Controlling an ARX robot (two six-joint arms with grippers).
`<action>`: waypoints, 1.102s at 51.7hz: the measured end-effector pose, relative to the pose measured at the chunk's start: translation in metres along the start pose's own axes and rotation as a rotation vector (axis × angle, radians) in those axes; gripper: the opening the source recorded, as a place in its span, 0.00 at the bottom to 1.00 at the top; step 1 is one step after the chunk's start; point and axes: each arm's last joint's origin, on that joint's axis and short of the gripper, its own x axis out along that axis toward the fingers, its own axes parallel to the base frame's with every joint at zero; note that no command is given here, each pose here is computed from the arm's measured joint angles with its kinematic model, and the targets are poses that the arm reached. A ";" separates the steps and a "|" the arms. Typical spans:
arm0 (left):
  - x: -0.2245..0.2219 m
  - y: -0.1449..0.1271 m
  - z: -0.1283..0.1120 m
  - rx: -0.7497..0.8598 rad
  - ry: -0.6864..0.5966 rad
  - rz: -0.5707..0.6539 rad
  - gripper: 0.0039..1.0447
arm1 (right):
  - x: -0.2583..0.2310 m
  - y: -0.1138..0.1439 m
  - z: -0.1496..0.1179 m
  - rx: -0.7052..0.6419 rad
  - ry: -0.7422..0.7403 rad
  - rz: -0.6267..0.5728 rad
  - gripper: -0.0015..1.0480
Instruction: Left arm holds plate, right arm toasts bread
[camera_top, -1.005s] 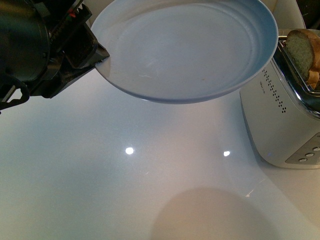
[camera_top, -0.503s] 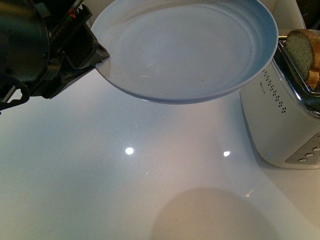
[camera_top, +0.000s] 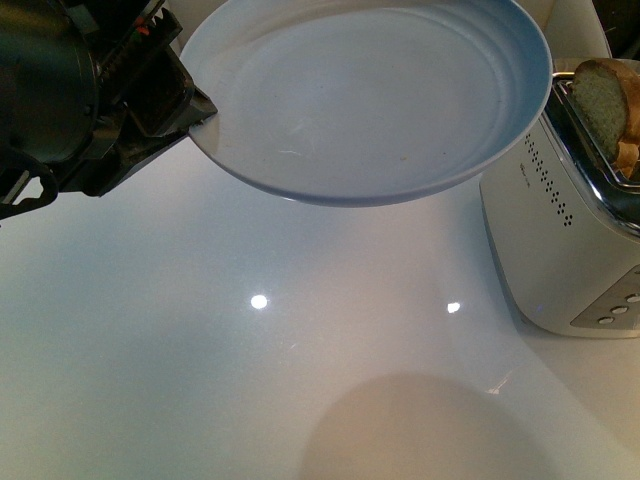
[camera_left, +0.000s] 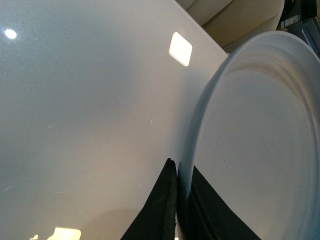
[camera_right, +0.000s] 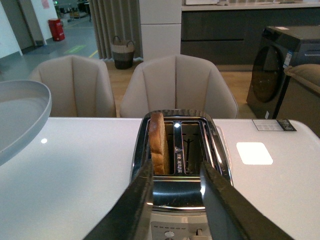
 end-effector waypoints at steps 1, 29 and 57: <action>0.000 0.000 0.000 0.000 -0.001 0.000 0.03 | 0.000 0.000 0.000 0.000 0.000 0.000 0.35; 0.000 0.000 0.000 0.000 0.001 0.000 0.03 | 0.000 0.000 0.000 0.000 0.000 0.000 0.91; 0.000 -0.007 0.005 -0.075 -0.290 -0.080 0.03 | 0.000 0.000 0.000 0.000 0.000 0.000 0.91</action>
